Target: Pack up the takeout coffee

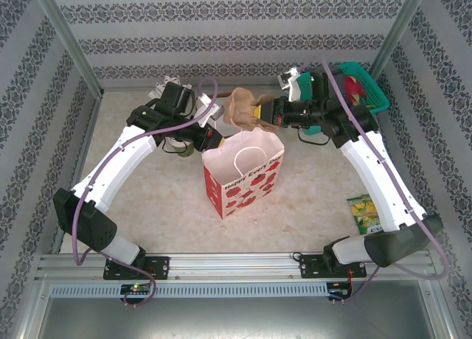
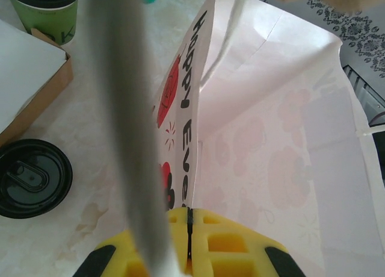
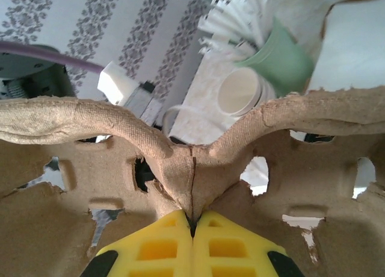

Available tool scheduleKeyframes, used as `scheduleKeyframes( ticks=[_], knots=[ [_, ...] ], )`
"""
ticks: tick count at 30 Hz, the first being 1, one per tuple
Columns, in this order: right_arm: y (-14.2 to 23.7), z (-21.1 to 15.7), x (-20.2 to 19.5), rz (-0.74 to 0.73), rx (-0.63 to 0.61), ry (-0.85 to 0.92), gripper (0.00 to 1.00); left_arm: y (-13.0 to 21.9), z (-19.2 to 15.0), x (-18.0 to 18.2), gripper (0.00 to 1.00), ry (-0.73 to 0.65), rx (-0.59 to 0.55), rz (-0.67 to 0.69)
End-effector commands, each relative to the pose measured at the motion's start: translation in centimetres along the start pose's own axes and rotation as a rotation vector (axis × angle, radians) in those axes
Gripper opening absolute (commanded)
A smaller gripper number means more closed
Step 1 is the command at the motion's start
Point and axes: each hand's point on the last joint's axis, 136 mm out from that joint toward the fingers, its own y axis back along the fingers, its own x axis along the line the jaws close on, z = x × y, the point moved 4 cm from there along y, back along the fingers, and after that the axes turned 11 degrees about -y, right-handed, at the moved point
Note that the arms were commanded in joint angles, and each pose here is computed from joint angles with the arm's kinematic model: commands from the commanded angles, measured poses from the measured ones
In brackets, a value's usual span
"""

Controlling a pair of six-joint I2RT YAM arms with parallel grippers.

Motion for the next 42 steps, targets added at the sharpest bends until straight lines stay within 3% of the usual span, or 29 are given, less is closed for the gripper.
scheduleKeyframes(
  ticks=[1,17,32,42],
  knots=[
    [0.2,-1.2,2.4,0.136,0.094,-0.034,0.00,0.2,1.1,-0.4,0.00,-0.040,-0.026,-0.013],
    [-2.3,-3.8,-1.8,0.074,0.234,-0.194,0.00,0.4,1.1,-0.1,0.00,-0.083,-0.022,0.012],
    [-3.0,-6.3,-4.7,-0.082,0.298,-0.215,0.00,0.8,1.4,0.9,0.00,-0.057,-0.036,0.058],
    [-4.5,-6.7,-8.2,-0.377,0.259,-0.178,0.00,0.4,1.6,1.6,0.00,-0.003,-0.080,0.071]
  ],
)
